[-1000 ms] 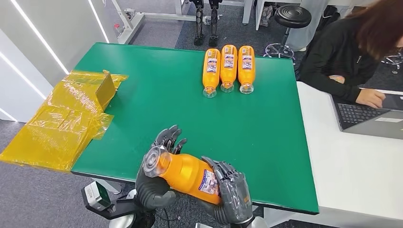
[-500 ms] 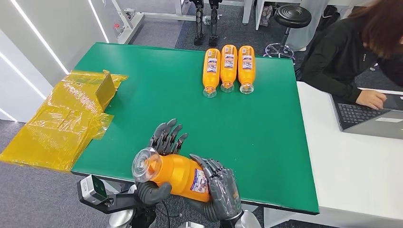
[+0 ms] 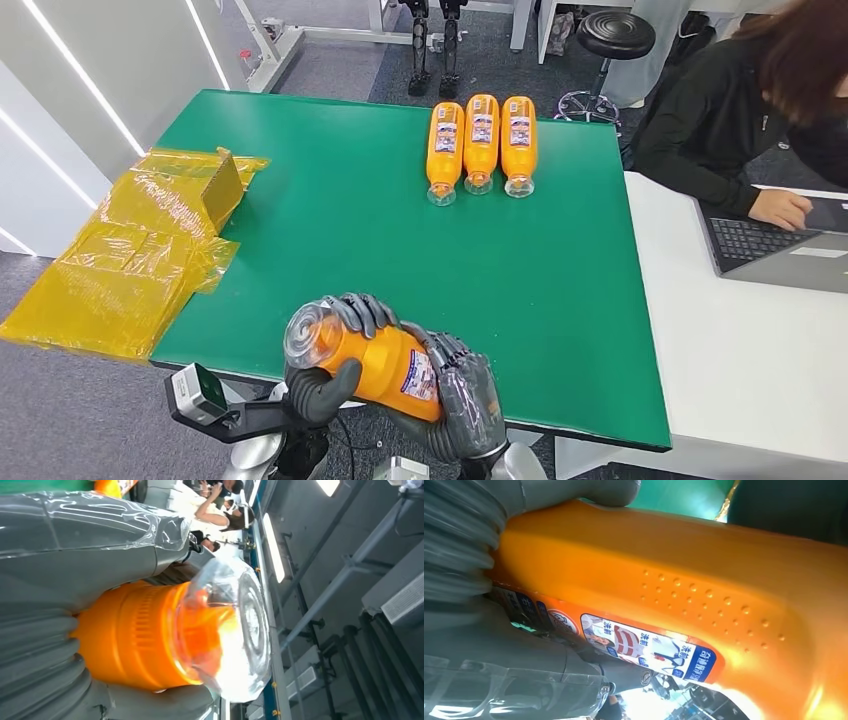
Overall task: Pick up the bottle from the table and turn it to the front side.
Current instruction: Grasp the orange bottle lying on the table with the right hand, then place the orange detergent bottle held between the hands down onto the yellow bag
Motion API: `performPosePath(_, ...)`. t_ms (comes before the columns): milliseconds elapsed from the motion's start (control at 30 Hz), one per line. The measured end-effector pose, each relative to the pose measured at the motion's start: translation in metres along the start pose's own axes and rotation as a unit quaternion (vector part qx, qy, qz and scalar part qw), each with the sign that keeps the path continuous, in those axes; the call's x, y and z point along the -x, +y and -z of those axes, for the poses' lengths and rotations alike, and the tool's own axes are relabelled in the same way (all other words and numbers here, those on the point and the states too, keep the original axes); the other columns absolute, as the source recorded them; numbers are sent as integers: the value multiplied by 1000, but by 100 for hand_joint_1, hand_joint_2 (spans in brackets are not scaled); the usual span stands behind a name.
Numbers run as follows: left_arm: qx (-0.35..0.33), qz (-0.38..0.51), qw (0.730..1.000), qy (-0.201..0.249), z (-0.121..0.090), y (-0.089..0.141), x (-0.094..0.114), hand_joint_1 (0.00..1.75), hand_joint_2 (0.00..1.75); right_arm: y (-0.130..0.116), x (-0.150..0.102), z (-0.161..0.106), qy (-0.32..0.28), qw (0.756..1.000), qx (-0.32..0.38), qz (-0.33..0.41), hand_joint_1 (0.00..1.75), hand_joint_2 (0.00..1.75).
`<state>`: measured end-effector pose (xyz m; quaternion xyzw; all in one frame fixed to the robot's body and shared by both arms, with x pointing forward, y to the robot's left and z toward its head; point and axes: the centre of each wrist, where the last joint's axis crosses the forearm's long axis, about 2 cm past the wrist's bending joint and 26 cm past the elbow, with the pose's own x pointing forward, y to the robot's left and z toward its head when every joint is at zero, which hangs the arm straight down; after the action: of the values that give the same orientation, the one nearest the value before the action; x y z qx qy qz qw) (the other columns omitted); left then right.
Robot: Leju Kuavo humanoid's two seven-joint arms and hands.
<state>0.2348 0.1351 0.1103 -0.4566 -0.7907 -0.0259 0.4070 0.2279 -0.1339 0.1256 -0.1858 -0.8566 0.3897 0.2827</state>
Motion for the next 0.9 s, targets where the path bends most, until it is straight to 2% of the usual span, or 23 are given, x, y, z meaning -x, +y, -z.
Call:
performPosePath(100,-3,6,1000,2,0,0,0,175,175,1,1,-1,1,1000,-3,0,0,175)
performPosePath(567,-18,33,999,13,-2,3,2,175,175,4,1,5,-12,1000,15,17,0,175)
performPosePath(767,-32,111,993,25,3,12,2,175,175,9,4,6,-9,1000,13,24,0,175)
performPosePath(900,-34,131,990,27,5,18,0,175,175,11,5,8,-10,1000,11,23,0,175)
